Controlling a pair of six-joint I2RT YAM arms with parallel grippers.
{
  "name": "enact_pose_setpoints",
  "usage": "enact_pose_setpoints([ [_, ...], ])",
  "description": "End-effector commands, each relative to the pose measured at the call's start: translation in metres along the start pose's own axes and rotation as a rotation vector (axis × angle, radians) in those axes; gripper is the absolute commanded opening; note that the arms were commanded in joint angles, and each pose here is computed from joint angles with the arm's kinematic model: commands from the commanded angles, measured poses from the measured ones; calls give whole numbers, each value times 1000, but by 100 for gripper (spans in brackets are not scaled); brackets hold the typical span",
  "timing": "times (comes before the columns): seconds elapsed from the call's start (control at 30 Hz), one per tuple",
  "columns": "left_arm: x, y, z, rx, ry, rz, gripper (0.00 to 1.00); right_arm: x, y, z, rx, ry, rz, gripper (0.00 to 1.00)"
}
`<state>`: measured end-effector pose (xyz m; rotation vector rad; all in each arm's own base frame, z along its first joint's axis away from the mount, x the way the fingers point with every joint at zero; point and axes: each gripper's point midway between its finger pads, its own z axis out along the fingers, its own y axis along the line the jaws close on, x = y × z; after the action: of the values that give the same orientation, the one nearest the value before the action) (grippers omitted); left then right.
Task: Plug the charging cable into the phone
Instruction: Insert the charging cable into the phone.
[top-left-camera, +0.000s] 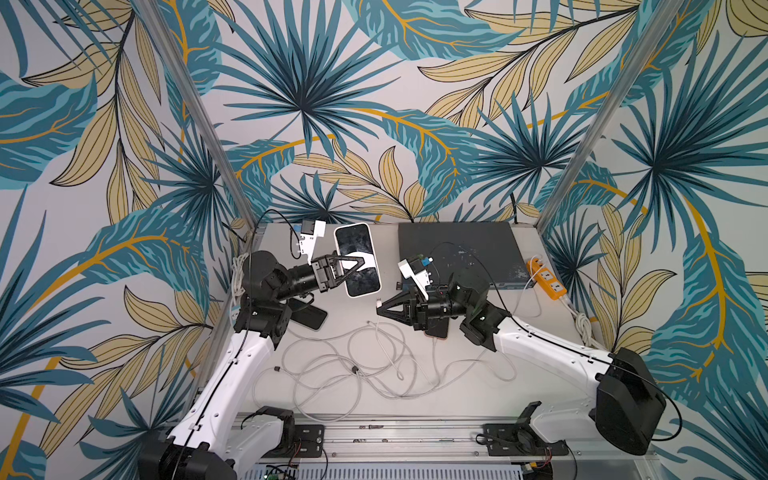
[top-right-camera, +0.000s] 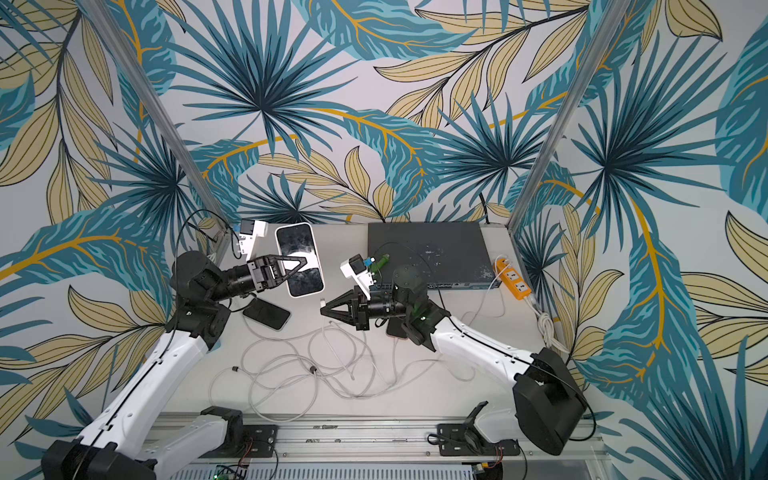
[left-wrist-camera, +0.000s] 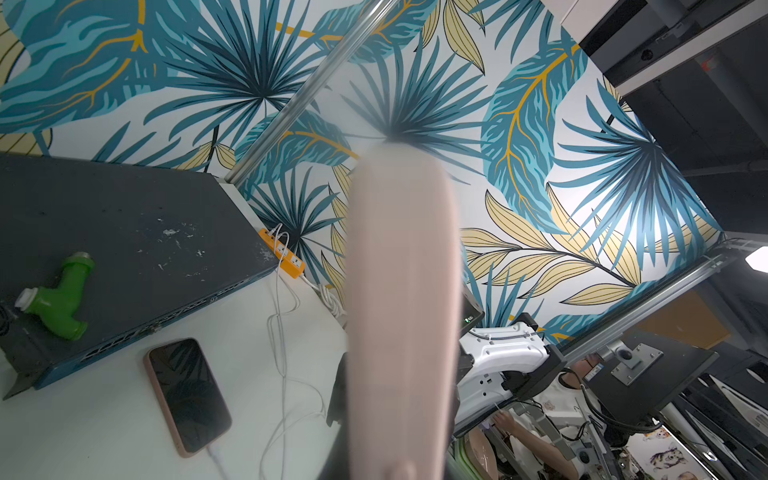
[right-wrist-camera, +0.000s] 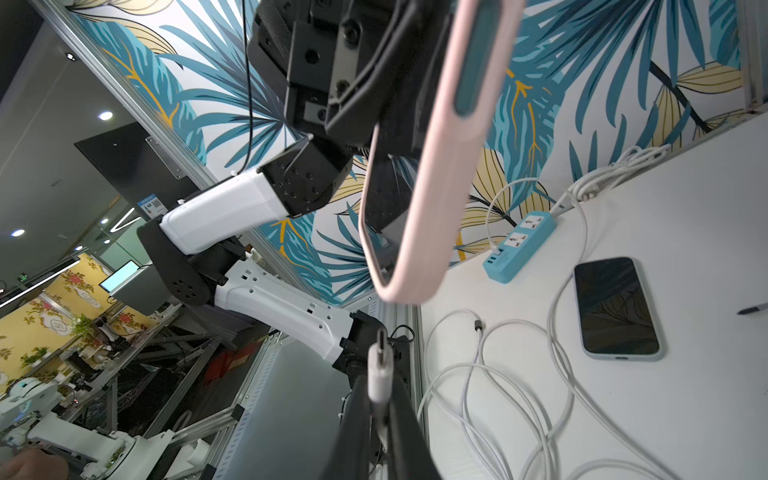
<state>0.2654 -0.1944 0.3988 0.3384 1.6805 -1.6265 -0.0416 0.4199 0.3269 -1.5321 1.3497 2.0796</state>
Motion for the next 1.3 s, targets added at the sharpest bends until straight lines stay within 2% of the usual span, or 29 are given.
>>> enact_pose_setpoints([
  [0.0,-12,-21,1,43,-32,86,0,-9,12,9,-76,-3,-9,0],
  [0.37,-15,-18,3,40,-41,80,0,-1,3,19,-82,18,35,0],
  [1.27,-3,-7,5,33,-19,63,0,-9,3,20,-70,1,19,0],
])
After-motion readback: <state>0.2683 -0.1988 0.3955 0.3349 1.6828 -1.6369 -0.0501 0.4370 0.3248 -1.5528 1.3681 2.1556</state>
